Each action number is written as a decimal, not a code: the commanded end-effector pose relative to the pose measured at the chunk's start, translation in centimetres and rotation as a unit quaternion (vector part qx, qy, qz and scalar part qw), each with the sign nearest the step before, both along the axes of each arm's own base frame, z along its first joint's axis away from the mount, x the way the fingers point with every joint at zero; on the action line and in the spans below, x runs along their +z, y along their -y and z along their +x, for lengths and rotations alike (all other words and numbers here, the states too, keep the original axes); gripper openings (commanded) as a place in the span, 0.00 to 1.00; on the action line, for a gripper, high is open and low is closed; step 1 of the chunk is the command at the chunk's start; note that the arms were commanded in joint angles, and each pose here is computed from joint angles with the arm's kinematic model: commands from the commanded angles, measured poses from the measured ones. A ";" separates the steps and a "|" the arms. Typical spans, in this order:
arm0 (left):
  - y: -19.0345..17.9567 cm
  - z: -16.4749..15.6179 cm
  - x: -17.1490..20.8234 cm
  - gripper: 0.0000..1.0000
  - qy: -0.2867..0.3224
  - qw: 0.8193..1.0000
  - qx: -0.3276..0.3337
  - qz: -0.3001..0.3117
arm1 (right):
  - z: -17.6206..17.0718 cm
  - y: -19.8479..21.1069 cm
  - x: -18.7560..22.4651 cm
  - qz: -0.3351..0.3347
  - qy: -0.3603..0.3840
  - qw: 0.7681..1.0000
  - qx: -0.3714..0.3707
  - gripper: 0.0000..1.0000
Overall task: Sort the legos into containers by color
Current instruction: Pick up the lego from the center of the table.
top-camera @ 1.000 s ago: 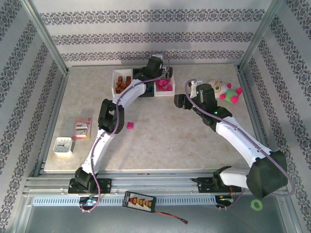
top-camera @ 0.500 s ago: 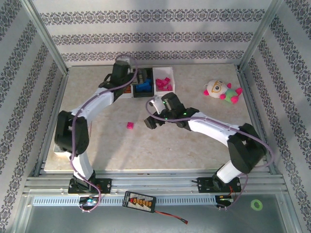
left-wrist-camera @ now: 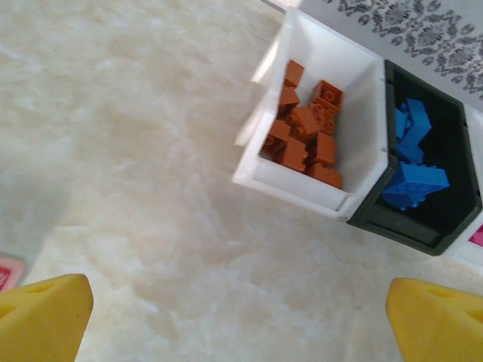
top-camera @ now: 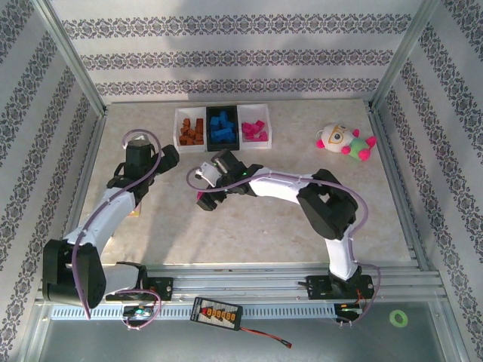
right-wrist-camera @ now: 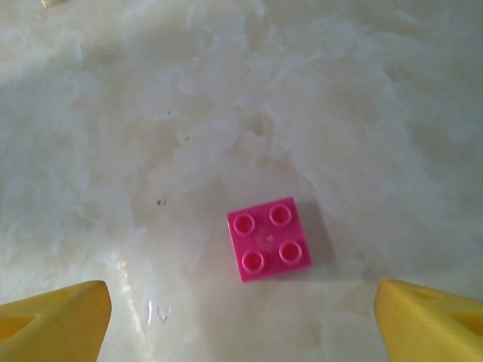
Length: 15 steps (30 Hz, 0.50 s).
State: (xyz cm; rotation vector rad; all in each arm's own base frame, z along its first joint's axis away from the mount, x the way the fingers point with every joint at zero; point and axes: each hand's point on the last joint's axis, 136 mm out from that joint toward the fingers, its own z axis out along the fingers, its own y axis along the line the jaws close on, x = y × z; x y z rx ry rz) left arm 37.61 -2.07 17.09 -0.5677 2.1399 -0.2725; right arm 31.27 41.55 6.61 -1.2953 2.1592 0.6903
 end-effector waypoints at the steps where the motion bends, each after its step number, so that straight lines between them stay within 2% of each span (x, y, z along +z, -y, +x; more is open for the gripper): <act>1: -1.3 -2.0 -1.3 0.99 -0.028 0.999 0.028 0.004 | 0.0 -1.5 -1.0 -0.009 -0.013 1.000 0.022 0.86; 6: -1.5 -3.0 -1.9 0.99 -0.028 0.999 0.038 -0.007 | 0.9 -2.0 -3.6 -0.042 -0.011 0.999 0.026 0.76; 15: -1.3 -2.9 -2.0 0.99 -0.023 0.999 0.037 -0.014 | 1.3 -2.6 -5.0 -0.075 0.003 0.996 0.038 0.52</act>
